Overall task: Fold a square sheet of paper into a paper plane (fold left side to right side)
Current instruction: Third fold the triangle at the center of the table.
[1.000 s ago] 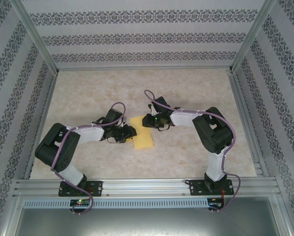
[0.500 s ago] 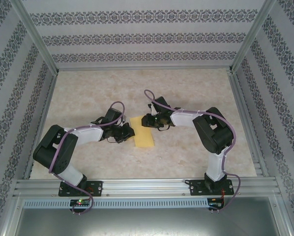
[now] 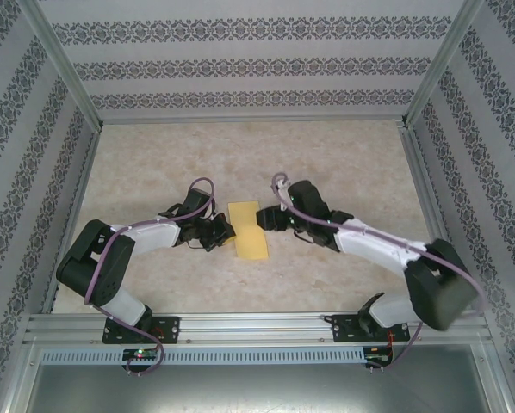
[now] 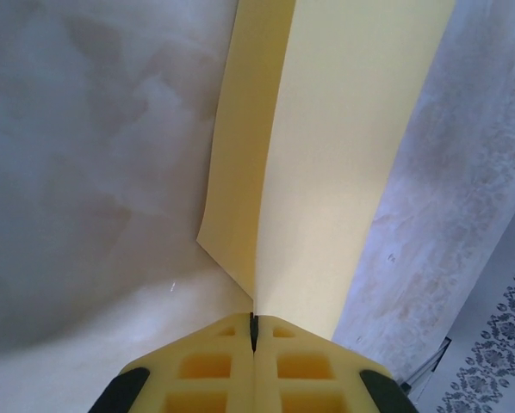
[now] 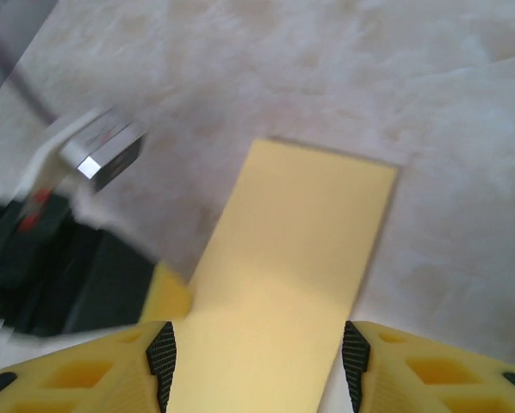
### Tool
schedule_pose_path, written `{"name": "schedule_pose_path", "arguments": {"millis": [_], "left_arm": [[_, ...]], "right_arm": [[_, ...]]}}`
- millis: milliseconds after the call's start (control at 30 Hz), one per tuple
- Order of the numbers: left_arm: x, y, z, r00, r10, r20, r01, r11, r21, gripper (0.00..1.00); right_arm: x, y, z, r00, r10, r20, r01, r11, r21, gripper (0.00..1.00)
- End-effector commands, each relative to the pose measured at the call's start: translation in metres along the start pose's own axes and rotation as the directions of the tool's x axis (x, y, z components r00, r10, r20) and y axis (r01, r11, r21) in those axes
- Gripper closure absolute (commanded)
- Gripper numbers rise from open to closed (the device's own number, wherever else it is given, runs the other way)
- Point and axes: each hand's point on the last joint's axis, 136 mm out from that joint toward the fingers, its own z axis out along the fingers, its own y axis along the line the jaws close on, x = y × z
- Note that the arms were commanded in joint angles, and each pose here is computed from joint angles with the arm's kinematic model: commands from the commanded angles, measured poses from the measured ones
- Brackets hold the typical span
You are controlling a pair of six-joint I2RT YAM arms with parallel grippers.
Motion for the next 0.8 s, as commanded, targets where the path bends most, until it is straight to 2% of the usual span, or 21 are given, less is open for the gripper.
{"name": "schedule_pose_path", "arguments": {"millis": [0, 167, 300, 533, 633, 767], "left_arm": [[0.004, -0.017, -0.005, 0.999, -0.024, -0.023, 0.025, 0.999, 0.033, 1.0], [0.006, -0.021, -0.003, 0.998, -0.039, -0.051, 0.042, 0.998, 0.043, 1.0], [0.005, -0.023, -0.003, 0.998, -0.042, -0.053, 0.045, 0.998, 0.046, 1.0], [0.006, -0.019, -0.002, 0.998, -0.045, -0.052, 0.046, 0.998, 0.03, 1.0], [0.006, -0.019, -0.003, 0.998, -0.043, -0.051, 0.045, 0.999, 0.03, 1.0], [0.006, -0.019, -0.003, 0.998, -0.042, -0.052, 0.044, 0.999, 0.029, 1.0]], "right_arm": [[0.036, 0.016, -0.017, 0.975, -0.219, -0.028, 0.22, 0.973, 0.073, 0.42], [0.075, 0.041, -0.031, 0.924, -0.379, -0.055, 0.383, 0.919, 0.092, 0.38], [0.094, 0.05, -0.022, 0.853, -0.503, -0.141, 0.519, 0.847, 0.114, 0.36], [0.095, 0.052, 0.013, 0.768, -0.606, -0.209, 0.637, 0.757, 0.147, 0.33], [0.09, 0.054, 0.024, 0.753, -0.621, -0.22, 0.655, 0.741, 0.148, 0.35], [0.089, 0.052, 0.035, 0.749, -0.621, -0.232, 0.658, 0.738, 0.151, 0.45]]}}
